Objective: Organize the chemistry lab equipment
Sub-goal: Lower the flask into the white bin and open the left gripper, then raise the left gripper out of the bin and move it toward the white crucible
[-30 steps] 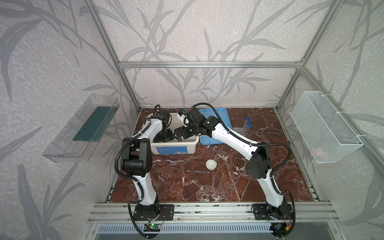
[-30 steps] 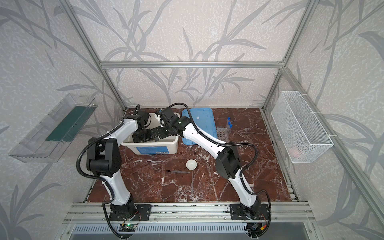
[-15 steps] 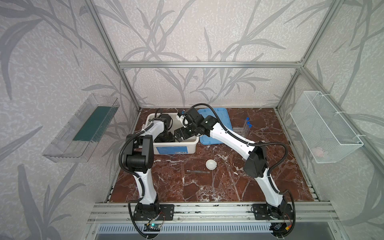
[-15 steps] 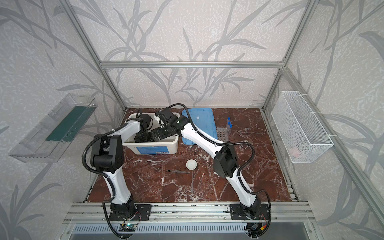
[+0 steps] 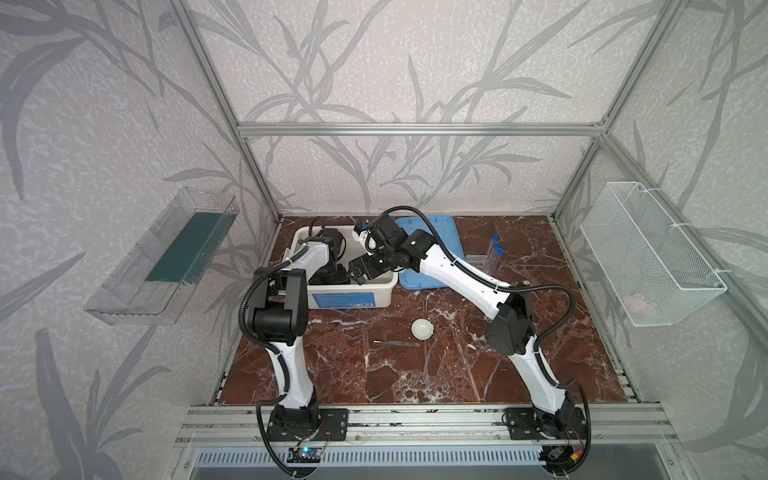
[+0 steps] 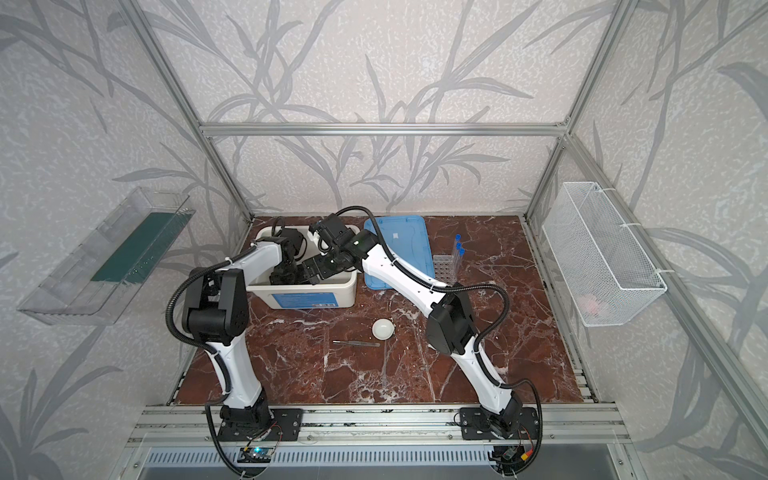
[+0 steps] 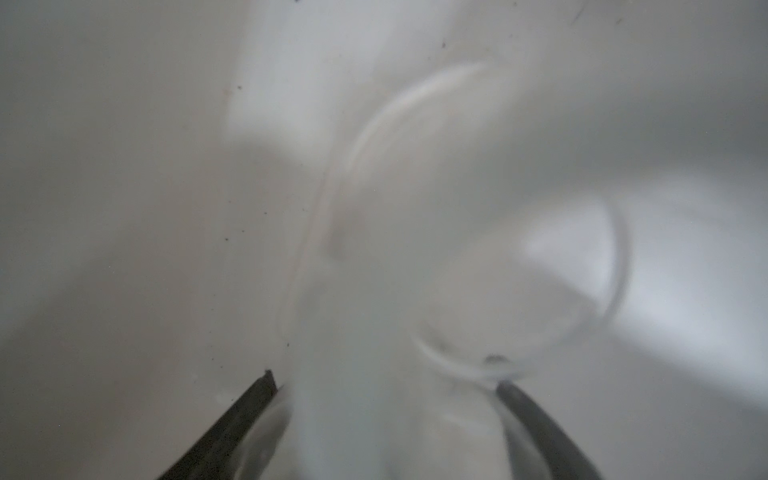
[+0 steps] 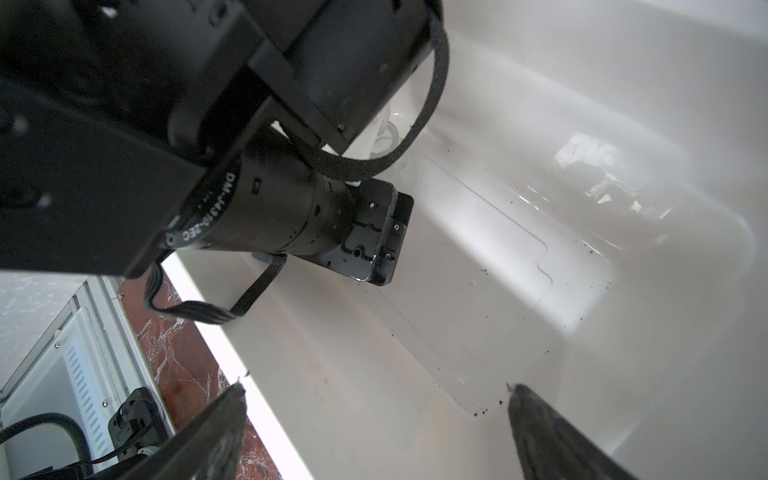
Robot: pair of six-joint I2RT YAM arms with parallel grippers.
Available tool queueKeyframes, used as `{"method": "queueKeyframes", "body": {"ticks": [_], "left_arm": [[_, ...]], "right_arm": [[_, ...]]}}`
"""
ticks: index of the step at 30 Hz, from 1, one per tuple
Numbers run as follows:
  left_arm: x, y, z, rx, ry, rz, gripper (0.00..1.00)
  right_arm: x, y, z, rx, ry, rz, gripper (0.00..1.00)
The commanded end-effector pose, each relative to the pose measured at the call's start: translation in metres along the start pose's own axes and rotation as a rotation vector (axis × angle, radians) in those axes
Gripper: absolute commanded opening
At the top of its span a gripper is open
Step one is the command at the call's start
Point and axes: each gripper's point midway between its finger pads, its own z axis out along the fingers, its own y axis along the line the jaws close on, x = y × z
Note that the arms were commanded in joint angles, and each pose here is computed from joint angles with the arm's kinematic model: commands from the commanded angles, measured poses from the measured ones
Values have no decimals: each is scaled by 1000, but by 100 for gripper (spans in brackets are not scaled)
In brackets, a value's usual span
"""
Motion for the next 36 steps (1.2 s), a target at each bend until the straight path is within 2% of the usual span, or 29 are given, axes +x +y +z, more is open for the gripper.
{"method": "queueKeyframes", "body": {"ticks": [1,8,13,17,26,31,36], "left_arm": [[-2,4,-21,2,-14,-5,81],[-5,4,-42,14,-45,-10,95],[-8,3,-72,38,-91,-10,96],[-10,2,-108,66,-142,-1,97],[-2,-5,-213,257,-330,30,99],[23,-15,-270,335,-413,120,99],[66,-45,-316,457,-518,335,90]], "right_arm": [[-7,7,-14,-5,-14,-26,97],[-13,10,-29,-7,-35,-30,96],[-21,14,-48,-4,-63,-43,97],[-28,20,-76,1,-99,-58,97],[-16,16,-151,53,-175,-43,99],[11,4,-192,61,-222,7,99],[56,-23,-218,86,-191,78,99]]}}
